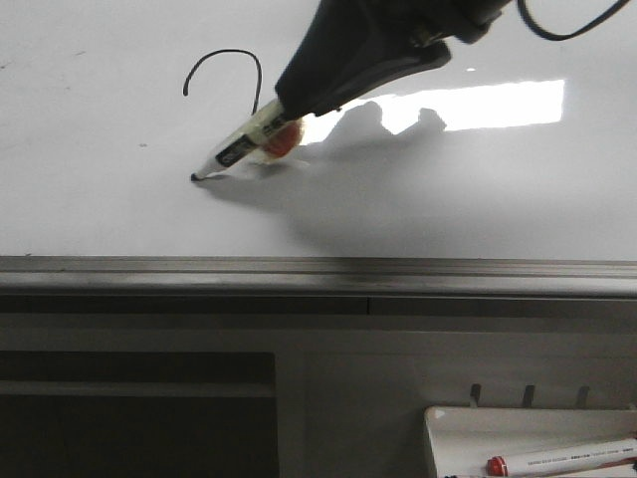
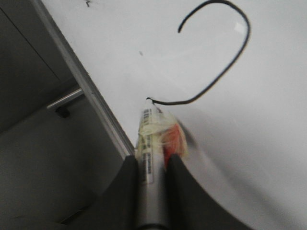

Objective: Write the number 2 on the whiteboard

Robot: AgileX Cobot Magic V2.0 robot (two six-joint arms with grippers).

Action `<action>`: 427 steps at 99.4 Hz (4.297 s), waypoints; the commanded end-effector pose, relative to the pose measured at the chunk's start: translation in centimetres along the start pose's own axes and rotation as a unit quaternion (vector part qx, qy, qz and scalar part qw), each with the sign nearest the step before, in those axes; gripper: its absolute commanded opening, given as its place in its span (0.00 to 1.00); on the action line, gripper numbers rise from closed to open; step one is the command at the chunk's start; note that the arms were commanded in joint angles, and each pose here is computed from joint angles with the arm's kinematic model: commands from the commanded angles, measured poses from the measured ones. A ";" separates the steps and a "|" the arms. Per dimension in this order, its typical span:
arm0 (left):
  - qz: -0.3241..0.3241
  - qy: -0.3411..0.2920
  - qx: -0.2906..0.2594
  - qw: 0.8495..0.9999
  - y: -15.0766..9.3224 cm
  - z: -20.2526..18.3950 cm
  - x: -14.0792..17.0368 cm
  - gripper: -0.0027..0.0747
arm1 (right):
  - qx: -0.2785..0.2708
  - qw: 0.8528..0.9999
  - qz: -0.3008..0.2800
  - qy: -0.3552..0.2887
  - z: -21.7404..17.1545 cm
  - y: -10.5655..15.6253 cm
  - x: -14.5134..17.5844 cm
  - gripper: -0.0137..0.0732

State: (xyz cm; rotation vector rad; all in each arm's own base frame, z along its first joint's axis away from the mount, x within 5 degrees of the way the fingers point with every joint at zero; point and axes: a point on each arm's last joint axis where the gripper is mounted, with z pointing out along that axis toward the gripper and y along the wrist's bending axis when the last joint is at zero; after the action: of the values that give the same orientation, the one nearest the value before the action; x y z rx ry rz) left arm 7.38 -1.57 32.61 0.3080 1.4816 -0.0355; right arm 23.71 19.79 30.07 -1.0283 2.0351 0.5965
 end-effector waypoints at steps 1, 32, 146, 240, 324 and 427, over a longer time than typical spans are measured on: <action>-0.007 -0.048 0.008 0.999 0.0 -0.1 -1.6 0.10 | 0.032 0.998 -0.009 -0.047 -0.2 -0.5 -2.0 0.10; -0.007 -0.048 0.008 0.999 0.0 -0.1 -1.6 0.10 | 0.051 0.998 -0.002 -0.046 -2.0 -1.7 -1.4 0.10; 0.133 -0.126 0.252 0.950 -6.2 3.2 -1.4 0.29 | 0.006 0.993 -0.085 -0.078 -8.1 3.0 -1.9 0.10; 0.198 -0.006 0.365 0.910 -12.6 11.0 2.2 0.17 | -0.027 0.990 -0.112 -0.081 -7.0 5.0 -2.7 0.10; -0.056 0.186 0.191 0.962 -8.5 13.2 4.7 0.01 | 0.129 0.972 -0.077 -0.183 -9.2 0.3 -4.3 0.85; -0.259 0.289 0.065 0.919 -6.6 15.2 8.2 0.01 | 0.107 0.981 -0.060 -0.151 -9.2 -0.1 -3.6 0.81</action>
State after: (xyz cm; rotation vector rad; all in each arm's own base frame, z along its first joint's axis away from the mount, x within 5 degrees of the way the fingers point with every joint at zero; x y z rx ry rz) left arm 21.04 -9.99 23.64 0.0590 2.1381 -0.4894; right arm 21.56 15.66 36.35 -0.9298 1.7924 0.4379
